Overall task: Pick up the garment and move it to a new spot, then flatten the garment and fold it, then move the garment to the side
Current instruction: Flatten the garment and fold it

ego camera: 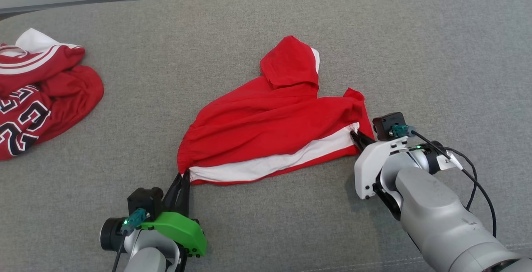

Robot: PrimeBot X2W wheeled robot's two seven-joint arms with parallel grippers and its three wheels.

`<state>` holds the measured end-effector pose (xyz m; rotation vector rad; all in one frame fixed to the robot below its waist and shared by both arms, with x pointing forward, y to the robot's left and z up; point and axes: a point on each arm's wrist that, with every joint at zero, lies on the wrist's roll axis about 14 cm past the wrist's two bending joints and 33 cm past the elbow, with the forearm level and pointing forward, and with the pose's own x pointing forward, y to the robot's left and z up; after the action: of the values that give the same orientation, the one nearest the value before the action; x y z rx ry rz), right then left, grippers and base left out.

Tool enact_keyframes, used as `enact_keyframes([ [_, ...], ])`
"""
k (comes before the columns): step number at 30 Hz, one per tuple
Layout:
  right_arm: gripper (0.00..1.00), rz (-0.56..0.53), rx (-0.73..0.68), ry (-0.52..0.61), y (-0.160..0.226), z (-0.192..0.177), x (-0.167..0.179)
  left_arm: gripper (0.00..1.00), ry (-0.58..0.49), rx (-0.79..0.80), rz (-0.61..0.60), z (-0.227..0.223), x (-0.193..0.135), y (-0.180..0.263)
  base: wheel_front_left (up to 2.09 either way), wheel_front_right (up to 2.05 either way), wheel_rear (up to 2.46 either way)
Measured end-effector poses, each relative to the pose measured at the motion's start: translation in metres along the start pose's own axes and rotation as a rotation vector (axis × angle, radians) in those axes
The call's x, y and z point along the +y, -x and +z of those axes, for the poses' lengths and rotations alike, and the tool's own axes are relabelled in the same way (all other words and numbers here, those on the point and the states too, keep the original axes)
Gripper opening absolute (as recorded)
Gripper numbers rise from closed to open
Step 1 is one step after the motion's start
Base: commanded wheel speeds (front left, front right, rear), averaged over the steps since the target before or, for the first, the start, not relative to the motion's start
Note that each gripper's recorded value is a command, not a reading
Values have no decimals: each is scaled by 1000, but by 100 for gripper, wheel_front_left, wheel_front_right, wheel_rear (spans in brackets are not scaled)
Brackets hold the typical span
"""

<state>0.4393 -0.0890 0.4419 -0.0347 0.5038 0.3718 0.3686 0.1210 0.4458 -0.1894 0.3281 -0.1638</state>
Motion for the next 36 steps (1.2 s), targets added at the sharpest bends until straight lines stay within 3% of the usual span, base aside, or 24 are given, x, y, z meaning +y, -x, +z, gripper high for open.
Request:
enact_keyframes([
  [9,0,-13,-96,8,3,21,-6,0,28,-43,-5,14,-3,-4,0,0,0],
  [17,0,-43,-291,-59,23,68,-21,0,105,-183,-31,58,-12,-6,0,0,0],
  [24,0,-101,-475,-60,65,106,-48,0,119,-296,-93,96,-30,-1,0,0,0],
  [36,0,-137,-842,-6,171,193,-51,0,36,-497,-296,195,-82,29,0,0,0],
])
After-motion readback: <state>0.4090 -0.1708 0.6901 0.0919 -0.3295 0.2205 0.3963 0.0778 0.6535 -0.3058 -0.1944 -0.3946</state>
